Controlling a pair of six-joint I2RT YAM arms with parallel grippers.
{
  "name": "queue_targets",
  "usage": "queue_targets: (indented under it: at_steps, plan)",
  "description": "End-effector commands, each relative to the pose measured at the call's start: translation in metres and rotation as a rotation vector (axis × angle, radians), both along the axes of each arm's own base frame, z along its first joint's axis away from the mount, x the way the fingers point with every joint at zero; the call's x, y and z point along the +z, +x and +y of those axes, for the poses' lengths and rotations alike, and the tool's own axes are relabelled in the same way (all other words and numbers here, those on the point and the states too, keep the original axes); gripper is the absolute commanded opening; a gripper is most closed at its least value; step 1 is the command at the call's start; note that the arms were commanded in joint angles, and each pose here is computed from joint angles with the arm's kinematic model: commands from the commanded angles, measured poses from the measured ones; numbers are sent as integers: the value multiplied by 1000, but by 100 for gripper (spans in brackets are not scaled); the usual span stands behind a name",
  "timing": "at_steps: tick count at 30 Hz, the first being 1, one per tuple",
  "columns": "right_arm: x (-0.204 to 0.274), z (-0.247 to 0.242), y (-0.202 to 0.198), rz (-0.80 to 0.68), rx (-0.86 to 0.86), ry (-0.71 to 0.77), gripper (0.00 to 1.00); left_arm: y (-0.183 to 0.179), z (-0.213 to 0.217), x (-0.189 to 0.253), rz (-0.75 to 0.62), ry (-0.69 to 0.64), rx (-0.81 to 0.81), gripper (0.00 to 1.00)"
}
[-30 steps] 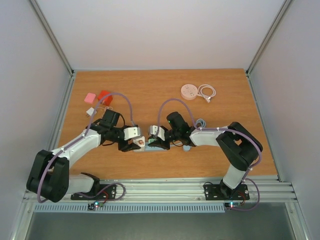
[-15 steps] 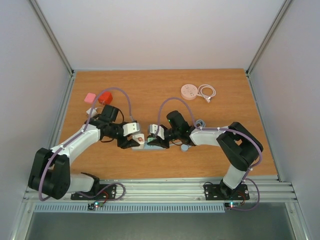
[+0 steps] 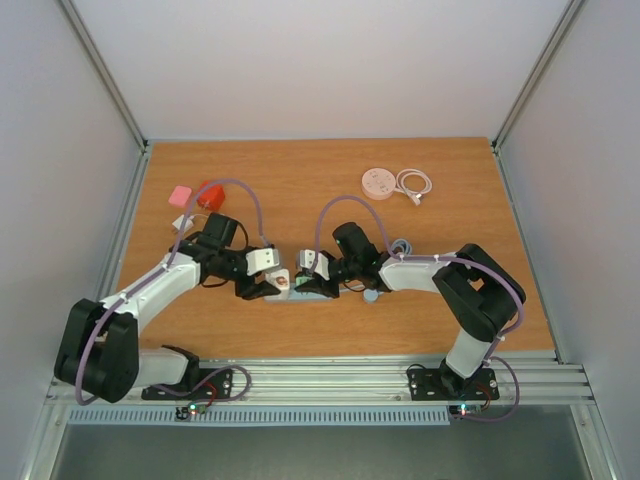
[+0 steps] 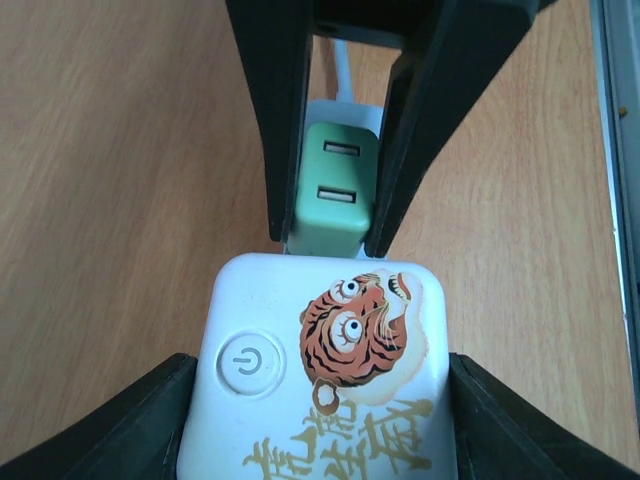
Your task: Pull the plug off the socket
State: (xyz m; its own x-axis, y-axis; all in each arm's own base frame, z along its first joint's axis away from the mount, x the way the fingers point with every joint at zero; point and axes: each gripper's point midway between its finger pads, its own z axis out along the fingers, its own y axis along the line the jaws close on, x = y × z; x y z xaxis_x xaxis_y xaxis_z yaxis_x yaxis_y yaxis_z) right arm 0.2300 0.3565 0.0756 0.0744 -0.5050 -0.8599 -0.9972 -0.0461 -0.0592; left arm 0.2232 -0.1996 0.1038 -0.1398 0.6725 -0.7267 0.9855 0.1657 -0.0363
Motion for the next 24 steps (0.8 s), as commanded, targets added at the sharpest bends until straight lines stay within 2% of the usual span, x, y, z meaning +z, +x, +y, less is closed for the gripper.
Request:
queue_targets:
  at_steps: [1,3,6,7,9,12,19,24]
  plan:
    - [-64,-24,-23,124,-28,-219,1,12,-37,97,-170,-336,-118,27]
    - [-64,-25,-24,121,-26,-217,1,16,-33,80,-138,-295,-99,27]
    - [-63,-25,-24,120,-26,-213,1,16,-23,96,-47,-431,-114,27]
    - [-62,-25,-24,122,-27,-213,1,13,-24,91,-34,-414,-108,27]
    - [-62,-24,-24,123,-27,-213,1,8,-27,75,-83,-340,-124,27]
    - [-62,-24,-23,119,-27,-212,2,12,-22,83,-73,-354,-104,27]
    - [-57,-24,-23,109,-27,-203,3,24,1,88,-109,-296,-35,27]
    - [-52,-23,-22,100,-34,-195,6,38,22,92,-102,-299,62,28]
